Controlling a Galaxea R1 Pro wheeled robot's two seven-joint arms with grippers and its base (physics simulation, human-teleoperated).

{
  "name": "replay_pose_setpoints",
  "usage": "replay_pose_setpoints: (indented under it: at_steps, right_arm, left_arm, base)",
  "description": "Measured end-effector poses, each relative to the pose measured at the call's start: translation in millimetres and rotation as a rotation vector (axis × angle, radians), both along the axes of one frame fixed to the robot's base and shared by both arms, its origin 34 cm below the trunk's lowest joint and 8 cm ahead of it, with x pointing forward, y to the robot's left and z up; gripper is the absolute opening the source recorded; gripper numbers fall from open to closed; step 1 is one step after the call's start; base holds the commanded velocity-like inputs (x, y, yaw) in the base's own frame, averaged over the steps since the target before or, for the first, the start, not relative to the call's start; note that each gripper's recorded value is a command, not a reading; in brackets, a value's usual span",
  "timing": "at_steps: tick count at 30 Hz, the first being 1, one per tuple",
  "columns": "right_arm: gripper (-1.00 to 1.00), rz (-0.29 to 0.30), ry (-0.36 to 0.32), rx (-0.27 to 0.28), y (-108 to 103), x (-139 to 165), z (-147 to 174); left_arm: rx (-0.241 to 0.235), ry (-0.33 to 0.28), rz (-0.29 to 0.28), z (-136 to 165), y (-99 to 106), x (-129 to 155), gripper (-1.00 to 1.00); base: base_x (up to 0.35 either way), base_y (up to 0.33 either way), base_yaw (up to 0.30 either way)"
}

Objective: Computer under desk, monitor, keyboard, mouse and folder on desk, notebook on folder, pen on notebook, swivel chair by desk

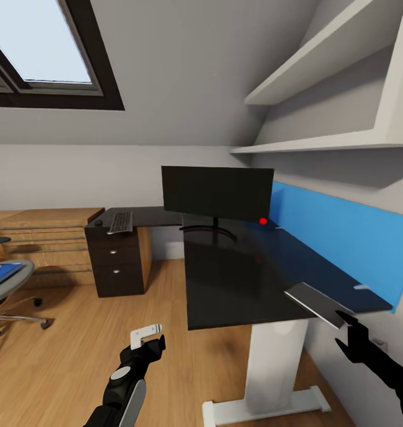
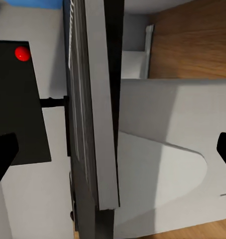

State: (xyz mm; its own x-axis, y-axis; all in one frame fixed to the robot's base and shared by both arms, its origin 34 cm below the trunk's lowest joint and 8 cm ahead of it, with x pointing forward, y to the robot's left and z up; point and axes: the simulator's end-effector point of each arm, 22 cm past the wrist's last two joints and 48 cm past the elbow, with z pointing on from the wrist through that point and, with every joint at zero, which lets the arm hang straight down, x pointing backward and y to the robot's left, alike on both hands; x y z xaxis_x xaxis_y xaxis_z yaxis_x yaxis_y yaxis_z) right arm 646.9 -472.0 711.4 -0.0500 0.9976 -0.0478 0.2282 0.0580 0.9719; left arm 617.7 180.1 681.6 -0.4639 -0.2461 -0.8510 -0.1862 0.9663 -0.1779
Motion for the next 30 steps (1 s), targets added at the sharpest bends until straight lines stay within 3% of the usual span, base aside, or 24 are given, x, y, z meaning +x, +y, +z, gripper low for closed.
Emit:
replay_pose_setpoints:
  at_steps: [12, 13, 30]
  right_arm:
    - [1.00, 0.001, 0.001, -0.001, 0.1, 0.2, -0.2]
    - [-1.00, 0.001, 0.001, -0.001, 0.2, 0.2, -0.2]
    - [-1.00, -0.002, -0.007, 0.001, -0.3, 1.9, 8.6]
  left_arm:
    - [0.002, 0.013, -0.001, -5.9, -0.3, -1.4, 1.00]
    - [0.002, 0.013, -0.001, -6.0, -0.3, -1.5, 1.00]
    - [0.002, 0.015, -0.003, -0.8, -1.4, -0.8, 1.00]
  base:
    - [0.079, 0.061, 0.000]
    - [0.005, 0.003, 0.000]
    - [0.000, 0.000, 0.000]
